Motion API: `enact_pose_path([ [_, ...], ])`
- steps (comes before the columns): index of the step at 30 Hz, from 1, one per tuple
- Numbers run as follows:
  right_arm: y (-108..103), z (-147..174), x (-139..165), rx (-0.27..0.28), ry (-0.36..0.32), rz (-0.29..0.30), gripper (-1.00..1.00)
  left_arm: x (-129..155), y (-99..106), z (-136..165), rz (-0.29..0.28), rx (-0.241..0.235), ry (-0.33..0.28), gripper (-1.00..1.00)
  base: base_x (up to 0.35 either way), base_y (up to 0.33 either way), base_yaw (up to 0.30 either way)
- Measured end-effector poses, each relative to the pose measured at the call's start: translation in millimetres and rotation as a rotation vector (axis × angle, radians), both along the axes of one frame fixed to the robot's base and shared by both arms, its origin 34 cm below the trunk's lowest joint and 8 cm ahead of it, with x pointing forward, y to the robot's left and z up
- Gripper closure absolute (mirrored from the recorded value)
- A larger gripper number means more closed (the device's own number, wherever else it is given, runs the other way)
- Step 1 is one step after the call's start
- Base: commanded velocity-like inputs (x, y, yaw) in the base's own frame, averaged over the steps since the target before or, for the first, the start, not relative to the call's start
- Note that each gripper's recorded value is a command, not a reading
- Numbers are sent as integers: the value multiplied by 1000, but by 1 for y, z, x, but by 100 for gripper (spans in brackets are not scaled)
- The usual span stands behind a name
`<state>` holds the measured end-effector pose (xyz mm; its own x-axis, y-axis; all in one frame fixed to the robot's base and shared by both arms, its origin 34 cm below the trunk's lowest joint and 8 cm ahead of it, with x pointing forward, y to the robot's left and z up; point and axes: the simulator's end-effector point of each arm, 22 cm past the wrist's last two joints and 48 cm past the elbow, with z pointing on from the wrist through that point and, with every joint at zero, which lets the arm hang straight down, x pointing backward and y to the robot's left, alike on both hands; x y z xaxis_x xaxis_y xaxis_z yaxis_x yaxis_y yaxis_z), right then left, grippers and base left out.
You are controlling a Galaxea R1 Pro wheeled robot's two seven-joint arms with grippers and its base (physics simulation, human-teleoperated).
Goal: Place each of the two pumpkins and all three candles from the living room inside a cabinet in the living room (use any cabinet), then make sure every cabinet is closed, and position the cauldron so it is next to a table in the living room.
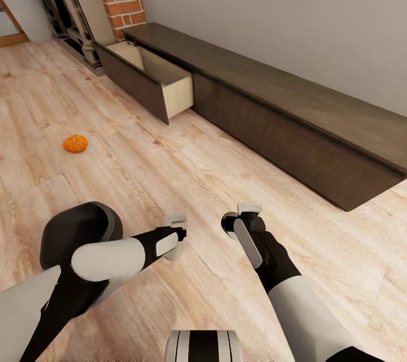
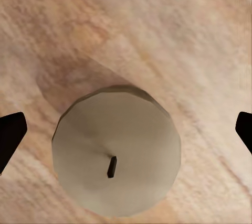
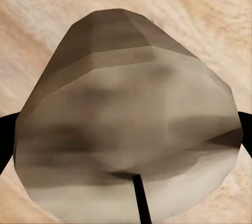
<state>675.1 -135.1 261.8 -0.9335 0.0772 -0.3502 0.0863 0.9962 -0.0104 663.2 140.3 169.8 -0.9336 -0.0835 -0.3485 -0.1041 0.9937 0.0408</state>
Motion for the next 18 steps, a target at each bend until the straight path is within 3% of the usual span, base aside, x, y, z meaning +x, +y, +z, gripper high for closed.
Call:
enact_pose_path([
  [18, -2, -22, -10, -3, 39, 0, 100, -11, -4, -19, -1, -4, 30, -100, 0, 0, 0],
])
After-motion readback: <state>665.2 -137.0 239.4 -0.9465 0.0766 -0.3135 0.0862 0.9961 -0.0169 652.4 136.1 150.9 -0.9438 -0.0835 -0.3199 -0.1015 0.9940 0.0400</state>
